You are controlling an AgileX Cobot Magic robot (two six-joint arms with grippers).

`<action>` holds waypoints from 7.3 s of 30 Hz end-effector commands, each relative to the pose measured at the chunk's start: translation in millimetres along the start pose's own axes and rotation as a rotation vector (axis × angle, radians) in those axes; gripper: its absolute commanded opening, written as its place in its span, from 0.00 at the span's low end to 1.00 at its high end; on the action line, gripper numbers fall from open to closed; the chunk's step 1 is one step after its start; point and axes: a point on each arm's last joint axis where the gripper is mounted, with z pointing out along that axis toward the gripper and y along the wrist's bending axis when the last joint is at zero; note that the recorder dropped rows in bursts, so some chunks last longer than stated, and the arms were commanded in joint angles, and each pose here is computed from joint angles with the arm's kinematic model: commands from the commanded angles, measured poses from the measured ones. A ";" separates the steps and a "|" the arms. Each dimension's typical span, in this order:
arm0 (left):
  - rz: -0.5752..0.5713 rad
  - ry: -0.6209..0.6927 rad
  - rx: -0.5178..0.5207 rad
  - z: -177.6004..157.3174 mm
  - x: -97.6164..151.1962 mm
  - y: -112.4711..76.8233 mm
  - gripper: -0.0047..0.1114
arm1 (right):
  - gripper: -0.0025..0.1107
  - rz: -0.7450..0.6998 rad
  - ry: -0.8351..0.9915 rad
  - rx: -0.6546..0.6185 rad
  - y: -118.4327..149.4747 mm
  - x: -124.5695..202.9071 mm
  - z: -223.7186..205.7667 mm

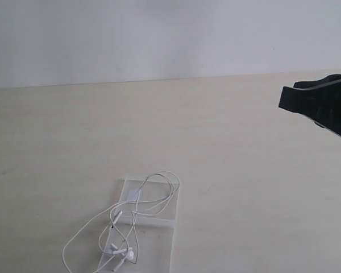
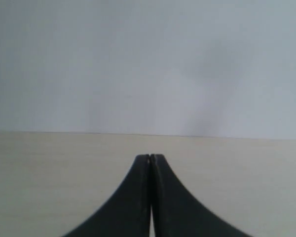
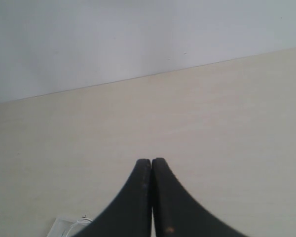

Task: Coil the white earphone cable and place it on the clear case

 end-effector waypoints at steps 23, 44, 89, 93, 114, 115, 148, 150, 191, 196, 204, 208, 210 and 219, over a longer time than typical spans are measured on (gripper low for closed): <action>-0.488 -0.193 0.045 -27.9 35.7 9.7 0.04 | 0.02 -0.018 -0.006 0.005 -0.9 -0.5 -0.6; 0.013 0.093 -0.014 -12.8 100.4 18.7 0.04 | 0.02 -0.018 -0.006 0.005 -0.9 -0.5 -0.6; 0.241 0.189 -0.006 -14.1 108.8 20.0 0.04 | 0.02 0.101 -0.420 -0.073 -21.9 -43.8 -97.1; 0.241 0.189 -0.006 -14.1 108.8 20.0 0.04 | 0.02 0.039 -0.527 0.019 -32.5 -48.6 -116.7; 0.241 0.189 -0.006 -14.1 108.8 20.0 0.04 | 0.02 -0.063 -0.570 0.026 -58.4 63.6 -125.5; 0.241 0.189 -0.006 -14.1 108.8 20.0 0.04 | 0.02 -0.075 -0.557 0.009 -56.7 64.7 -124.8; 0.243 0.189 -0.007 -14.1 108.8 20.1 0.04 | 0.02 0.022 -0.348 0.084 -72.9 101.2 -103.0; 0.243 0.189 -0.007 -14.1 108.8 20.1 0.04 | 0.02 0.023 -0.334 0.087 -73.7 104.0 -101.6; 0.243 0.189 -0.007 -14.1 108.8 20.1 0.04 | 0.02 -0.064 -0.123 0.161 -79.8 122.2 -98.1; 0.243 0.189 -0.007 -14.1 108.8 20.1 0.04 | 0.02 -0.064 -0.123 0.161 -79.8 122.2 -98.1; 0.243 0.189 -0.007 -14.1 108.8 20.1 0.04 | 0.02 -0.064 -0.123 0.161 -79.8 122.2 -98.1; 0.243 0.189 -0.007 -14.1 108.8 20.1 0.04 | 0.02 -0.064 -0.123 0.161 -79.8 122.2 -98.1; 0.243 0.189 -0.007 -14.1 108.8 20.1 0.04 | 0.02 -0.064 -0.123 0.161 -79.8 122.2 -98.1; 0.243 0.189 -0.007 -14.1 108.8 20.1 0.04 | 0.02 -0.064 -0.123 0.161 -79.8 122.2 -98.1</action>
